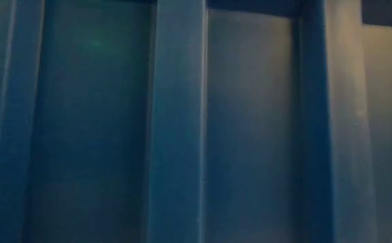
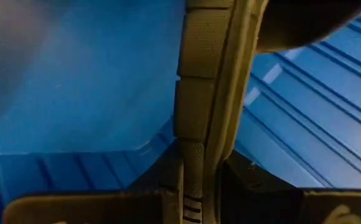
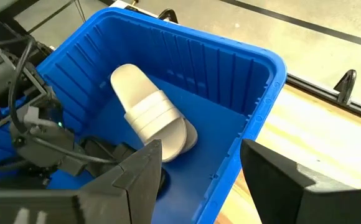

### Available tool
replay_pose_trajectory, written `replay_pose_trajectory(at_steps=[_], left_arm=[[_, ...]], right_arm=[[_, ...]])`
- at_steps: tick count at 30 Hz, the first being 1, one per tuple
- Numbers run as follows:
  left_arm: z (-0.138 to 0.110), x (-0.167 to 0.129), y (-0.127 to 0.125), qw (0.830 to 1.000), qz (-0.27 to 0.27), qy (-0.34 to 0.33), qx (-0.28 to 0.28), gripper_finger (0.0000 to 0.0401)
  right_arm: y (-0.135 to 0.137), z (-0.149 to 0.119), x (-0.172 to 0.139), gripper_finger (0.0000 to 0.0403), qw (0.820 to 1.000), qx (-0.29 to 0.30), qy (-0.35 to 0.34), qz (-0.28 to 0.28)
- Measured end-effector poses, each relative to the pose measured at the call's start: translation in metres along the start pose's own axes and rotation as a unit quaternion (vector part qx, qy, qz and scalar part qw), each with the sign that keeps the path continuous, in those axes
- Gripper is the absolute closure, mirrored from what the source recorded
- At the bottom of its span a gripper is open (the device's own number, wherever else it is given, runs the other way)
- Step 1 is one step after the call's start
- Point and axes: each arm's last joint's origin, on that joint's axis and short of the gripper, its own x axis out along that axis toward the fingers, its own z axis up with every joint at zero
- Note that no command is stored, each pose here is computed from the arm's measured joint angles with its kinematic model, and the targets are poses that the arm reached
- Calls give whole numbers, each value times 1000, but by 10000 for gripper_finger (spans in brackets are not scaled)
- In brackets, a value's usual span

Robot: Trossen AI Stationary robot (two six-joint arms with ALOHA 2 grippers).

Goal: Pick and place slides into bin
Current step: Put the black slide into the blue bin, then stack the slide on top of the black slide in the blue bin

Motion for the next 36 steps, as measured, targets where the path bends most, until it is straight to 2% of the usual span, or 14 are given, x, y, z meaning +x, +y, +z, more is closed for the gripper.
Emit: replay_pose_trajectory(at_steps=[5,8,17,22,29,31,36], left_arm=[[8,7,0,1000,-7,-2,-10,358],[9,8,0,1000,-7,-6,-17,343],[9,8,1,999,-8,0,-31,228],[3,6,0,999,-6,16,-37,185],[1,5,3,998,12,4,-59,150],[0,5,7,997,31,-2,-72,143],[0,5,14,996,69,-24,-59,144]], right_arm=[[0,0,0,196,1000,-3,-4,-3],[-1,0,0,196,1000,-8,-5,-5],[-1,0,0,196,1000,-9,-5,-6],[-1,0,0,196,1000,-9,-5,-6],[-1,0,0,196,1000,-12,-11,-9],[-1,1,0,196,1000,-12,-14,-10],[-1,1,0,196,1000,-13,-21,-13]])
